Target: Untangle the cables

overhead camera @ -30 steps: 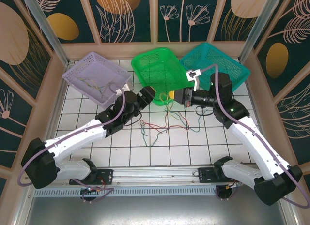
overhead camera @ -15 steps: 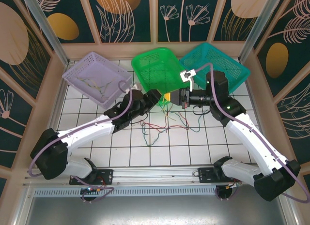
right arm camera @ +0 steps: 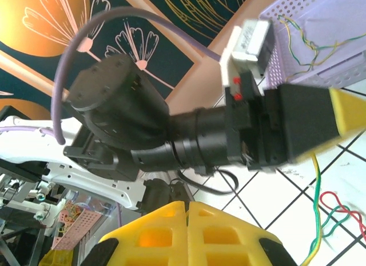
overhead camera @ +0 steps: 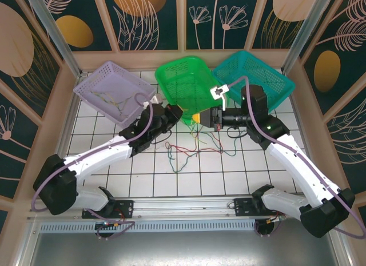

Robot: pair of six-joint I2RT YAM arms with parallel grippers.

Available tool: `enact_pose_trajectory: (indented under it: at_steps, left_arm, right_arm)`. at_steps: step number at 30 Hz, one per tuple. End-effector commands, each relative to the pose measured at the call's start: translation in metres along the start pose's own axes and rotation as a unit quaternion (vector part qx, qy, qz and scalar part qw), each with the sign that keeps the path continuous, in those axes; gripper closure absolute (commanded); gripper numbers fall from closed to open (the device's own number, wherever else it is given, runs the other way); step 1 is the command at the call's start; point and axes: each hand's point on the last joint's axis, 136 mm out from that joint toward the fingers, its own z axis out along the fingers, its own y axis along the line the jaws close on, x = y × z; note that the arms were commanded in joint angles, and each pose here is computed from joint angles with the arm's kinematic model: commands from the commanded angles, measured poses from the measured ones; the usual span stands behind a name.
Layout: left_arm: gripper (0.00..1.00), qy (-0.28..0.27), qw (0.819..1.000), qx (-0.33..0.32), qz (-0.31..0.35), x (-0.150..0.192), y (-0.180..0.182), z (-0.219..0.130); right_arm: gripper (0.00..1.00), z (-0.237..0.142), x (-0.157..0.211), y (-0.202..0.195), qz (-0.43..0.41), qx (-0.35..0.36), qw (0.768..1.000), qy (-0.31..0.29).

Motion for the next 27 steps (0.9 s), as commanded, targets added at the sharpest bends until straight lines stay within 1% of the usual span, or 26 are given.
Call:
enact_pose_trajectory:
  at_steps: [1, 3, 4, 5, 6, 7, 8, 10, 11, 13, 14, 16, 18, 19, 21, 23, 26, 27]
  left_arm:
    - [1.0, -0.068, 0.995, 0.073, 0.028, -0.039, -0.051, -0.021]
    - [1.0, -0.063, 0.994, 0.074, 0.039, -0.042, -0.061, -0.021]
    - [1.0, -0.063, 0.994, 0.075, 0.041, -0.045, -0.066, -0.022]
    - [1.0, -0.062, 0.994, 0.075, 0.044, -0.046, -0.068, -0.022]
    - [1.0, -0.06, 0.995, 0.073, 0.044, -0.046, -0.068, -0.021]
    - [1.0, -0.061, 0.995, 0.07, 0.045, -0.047, -0.068, -0.021]
    - [1.0, -0.064, 0.995, 0.067, 0.047, -0.049, -0.068, -0.022]
    - [1.0, -0.07, 0.994, 0.06, 0.05, -0.052, -0.068, -0.023]
    - [1.0, -0.075, 0.994, 0.058, 0.049, -0.054, -0.068, -0.025]
    - [1.0, -0.084, 0.994, 0.06, 0.045, -0.058, -0.07, -0.028]
    - [1.0, -0.087, 0.994, 0.06, 0.042, -0.059, -0.07, -0.028]
    - [1.0, -0.089, 0.993, 0.061, 0.038, -0.06, -0.07, -0.028]
    - [1.0, -0.087, 0.994, 0.057, 0.036, -0.059, -0.068, -0.025]
    - [1.0, -0.088, 0.994, 0.054, 0.034, -0.059, -0.066, -0.024]
    - [1.0, -0.09, 0.994, 0.056, 0.027, -0.059, -0.065, -0.024]
    - [1.0, -0.094, 0.994, 0.056, 0.021, -0.06, -0.064, -0.024]
    - [1.0, -0.102, 0.993, 0.059, 0.012, -0.062, -0.062, -0.025]
    - [1.0, -0.103, 0.993, 0.061, 0.009, -0.063, -0.062, -0.026]
  right_arm:
    - [0.9, 0.005, 0.014, -0.004, 0.014, 0.022, 0.999, 0.021]
    - [0.62, -0.002, 0.012, -0.012, 0.026, 0.06, 0.998, -0.002]
    - [0.54, -0.008, 0.008, -0.014, 0.028, 0.074, 0.997, -0.016]
    - [0.48, -0.016, 0.003, -0.016, 0.032, 0.093, 0.994, -0.038]
    - [0.45, -0.022, 0.0, -0.019, 0.041, 0.108, 0.992, -0.053]
    - [0.44, -0.026, -0.001, -0.021, 0.052, 0.12, 0.989, -0.062]
    - [0.43, -0.038, -0.009, -0.032, 0.072, 0.137, 0.984, -0.087]
    - [0.41, -0.055, -0.016, -0.04, 0.103, 0.146, 0.976, -0.127]
    - [0.4, -0.062, -0.017, -0.046, 0.123, 0.158, 0.969, -0.146]
    - [0.4, -0.075, -0.011, -0.064, 0.191, 0.182, 0.947, -0.184]
    - [0.4, -0.079, -0.007, -0.069, 0.23, 0.18, 0.935, -0.201]
    - [0.41, -0.077, -0.001, -0.066, 0.273, 0.137, 0.925, -0.225]
    - [0.4, -0.086, -0.005, -0.054, 0.289, 0.095, 0.914, -0.267]
    - [0.4, -0.09, -0.007, -0.051, 0.29, 0.091, 0.91, -0.281]
    - [0.4, -0.096, -0.005, -0.056, 0.316, 0.113, 0.897, -0.288]
    - [0.4, -0.089, 0.003, -0.064, 0.355, 0.11, 0.887, -0.275]
    - [0.4, -0.074, 0.014, -0.068, 0.416, 0.067, 0.862, -0.281]
    - [0.4, -0.069, 0.018, -0.071, 0.437, 0.059, 0.85, -0.29]
